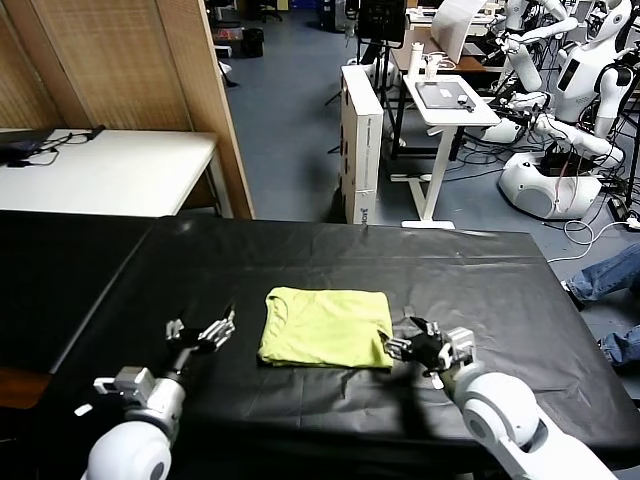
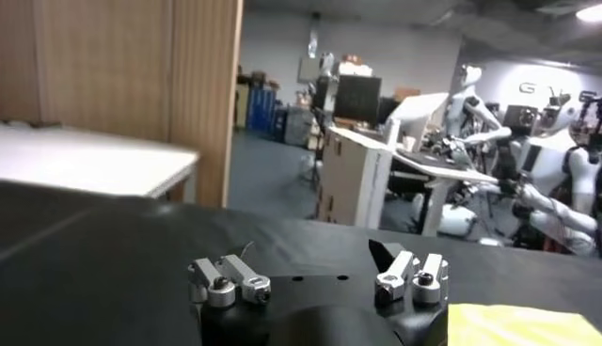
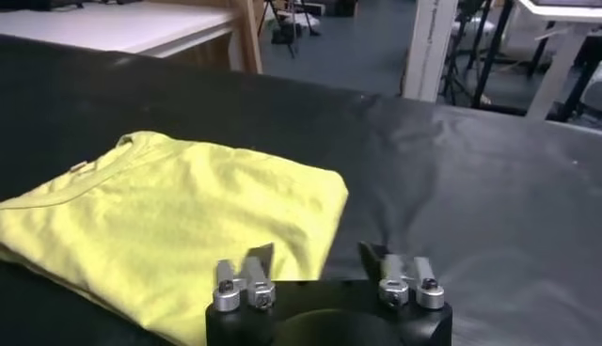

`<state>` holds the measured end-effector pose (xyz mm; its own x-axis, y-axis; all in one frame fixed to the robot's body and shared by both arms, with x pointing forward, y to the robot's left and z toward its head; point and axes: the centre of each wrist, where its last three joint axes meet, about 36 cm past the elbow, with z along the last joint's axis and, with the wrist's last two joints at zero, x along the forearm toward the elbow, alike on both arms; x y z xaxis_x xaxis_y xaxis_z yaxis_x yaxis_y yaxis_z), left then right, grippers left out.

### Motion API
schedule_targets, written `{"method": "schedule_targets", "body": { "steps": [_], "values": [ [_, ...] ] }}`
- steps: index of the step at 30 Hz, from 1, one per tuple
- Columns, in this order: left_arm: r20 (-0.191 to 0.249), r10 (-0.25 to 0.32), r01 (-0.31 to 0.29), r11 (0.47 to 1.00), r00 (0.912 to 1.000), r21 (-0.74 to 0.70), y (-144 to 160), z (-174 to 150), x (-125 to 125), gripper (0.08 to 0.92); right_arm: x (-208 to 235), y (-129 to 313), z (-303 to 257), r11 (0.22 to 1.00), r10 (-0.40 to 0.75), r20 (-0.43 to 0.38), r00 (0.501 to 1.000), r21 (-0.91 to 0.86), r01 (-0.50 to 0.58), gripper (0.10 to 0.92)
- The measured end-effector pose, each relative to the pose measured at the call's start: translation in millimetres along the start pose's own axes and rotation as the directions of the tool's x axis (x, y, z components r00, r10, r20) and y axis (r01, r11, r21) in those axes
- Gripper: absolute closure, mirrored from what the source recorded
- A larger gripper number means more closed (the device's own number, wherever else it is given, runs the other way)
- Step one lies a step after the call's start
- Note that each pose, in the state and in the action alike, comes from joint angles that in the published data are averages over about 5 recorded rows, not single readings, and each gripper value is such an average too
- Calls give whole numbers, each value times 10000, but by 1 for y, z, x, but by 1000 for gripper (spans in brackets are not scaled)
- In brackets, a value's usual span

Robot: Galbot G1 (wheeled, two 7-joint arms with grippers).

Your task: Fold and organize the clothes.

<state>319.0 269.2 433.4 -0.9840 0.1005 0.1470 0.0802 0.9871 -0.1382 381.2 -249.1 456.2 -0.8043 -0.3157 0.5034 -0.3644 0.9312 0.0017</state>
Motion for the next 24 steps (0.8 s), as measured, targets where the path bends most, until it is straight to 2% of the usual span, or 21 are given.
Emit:
{"method": "schedule_targets", "body": {
  "steps": [2,5,9,16,19,24],
  "values": [
    [24,-153,153,9999,9999,-53,2,1,1,92,6,-2,0,10000,36,138,9999,-19,-36,122],
    [-234,-365,362,9993,9991,-118,3,0,5,92,15,-3,0,9999,138,509,9986,-103,-133,116],
    [-382,-382,372,9989,9985,-273,5,-5,12,92,29,-3,2,9996,274,1455,9890,-95,-263,115],
    [-213,-513,505,9980,9985,-390,13,-12,32,92,58,4,31,9962,623,3536,9333,352,-798,115],
    [-199,-635,625,9970,9978,-465,15,-11,44,92,69,9,51,9924,910,4002,9119,396,-1164,115],
    [-536,-792,766,9958,9954,-494,15,-4,64,92,91,23,80,9838,1467,4546,8785,255,-1775,115]
  ]
}}
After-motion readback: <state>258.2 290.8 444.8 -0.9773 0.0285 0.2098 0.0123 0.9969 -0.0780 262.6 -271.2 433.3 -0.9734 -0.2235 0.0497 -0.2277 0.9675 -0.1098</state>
